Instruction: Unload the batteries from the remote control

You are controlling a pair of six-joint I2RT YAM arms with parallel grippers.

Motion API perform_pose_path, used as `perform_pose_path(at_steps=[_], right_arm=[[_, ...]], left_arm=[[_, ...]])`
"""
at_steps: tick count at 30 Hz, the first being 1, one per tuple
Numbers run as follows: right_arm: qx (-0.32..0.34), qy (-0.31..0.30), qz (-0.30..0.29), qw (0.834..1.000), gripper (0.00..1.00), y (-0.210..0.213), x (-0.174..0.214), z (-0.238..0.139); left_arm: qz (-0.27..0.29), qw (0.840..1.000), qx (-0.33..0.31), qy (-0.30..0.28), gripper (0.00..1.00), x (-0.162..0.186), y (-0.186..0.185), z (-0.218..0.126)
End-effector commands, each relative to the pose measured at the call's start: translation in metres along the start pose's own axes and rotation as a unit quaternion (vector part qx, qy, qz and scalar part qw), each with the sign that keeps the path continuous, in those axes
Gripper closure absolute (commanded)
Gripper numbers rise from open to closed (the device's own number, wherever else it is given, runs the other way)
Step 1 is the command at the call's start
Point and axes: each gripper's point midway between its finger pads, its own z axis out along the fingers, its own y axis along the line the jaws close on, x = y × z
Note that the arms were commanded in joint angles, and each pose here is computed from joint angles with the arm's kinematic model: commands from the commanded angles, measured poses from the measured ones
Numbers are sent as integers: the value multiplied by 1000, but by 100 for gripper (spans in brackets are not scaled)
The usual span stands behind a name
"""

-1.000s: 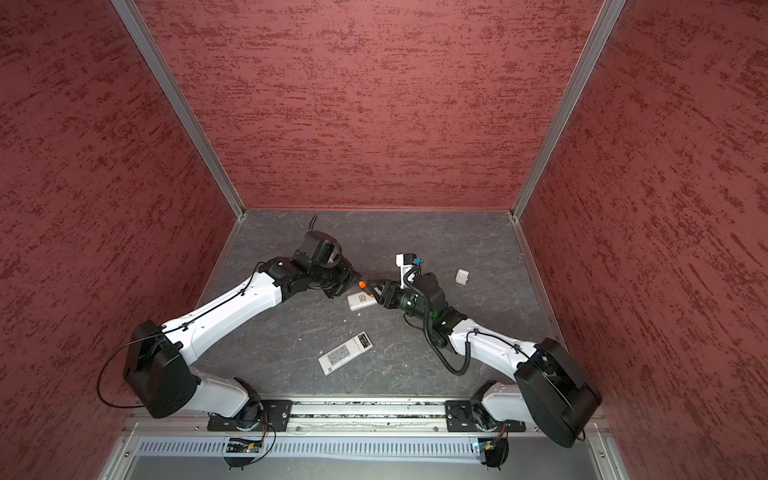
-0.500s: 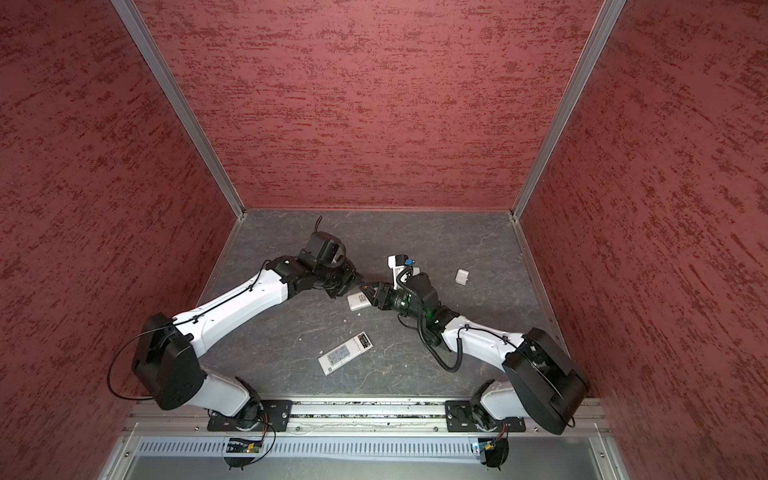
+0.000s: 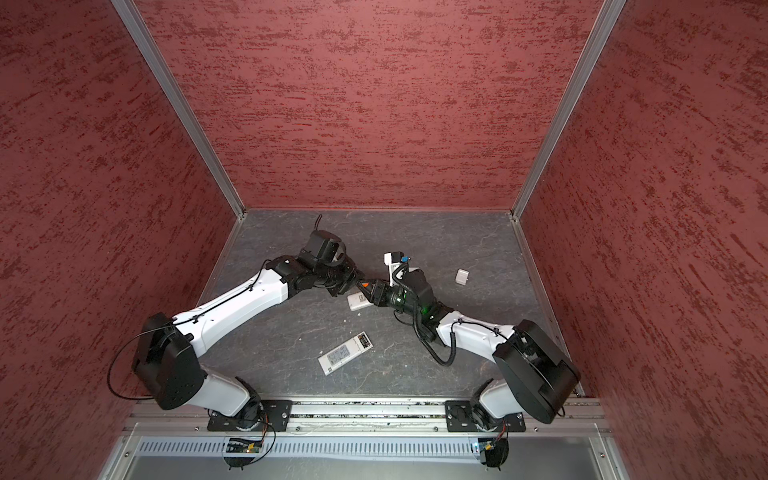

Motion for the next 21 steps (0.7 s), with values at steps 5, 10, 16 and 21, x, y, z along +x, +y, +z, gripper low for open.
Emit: perform_pose_path(at_steps=[5, 10, 16, 21], right_arm=[[-35, -21, -8, 999, 65, 25, -17, 4], [-31, -34, -6, 999, 86, 22, -20, 3], [-19, -40, -10, 999, 100, 19, -21, -2], [-15, -14, -24, 999, 100, 20, -13, -4]], left_arm=[[12, 1000, 18, 11, 100, 8, -12, 3], [10, 1000, 16, 12, 100, 11, -10, 4], [7, 1000, 13, 9, 100, 11, -3, 3], [19, 999, 23, -12, 100, 4, -6, -10]])
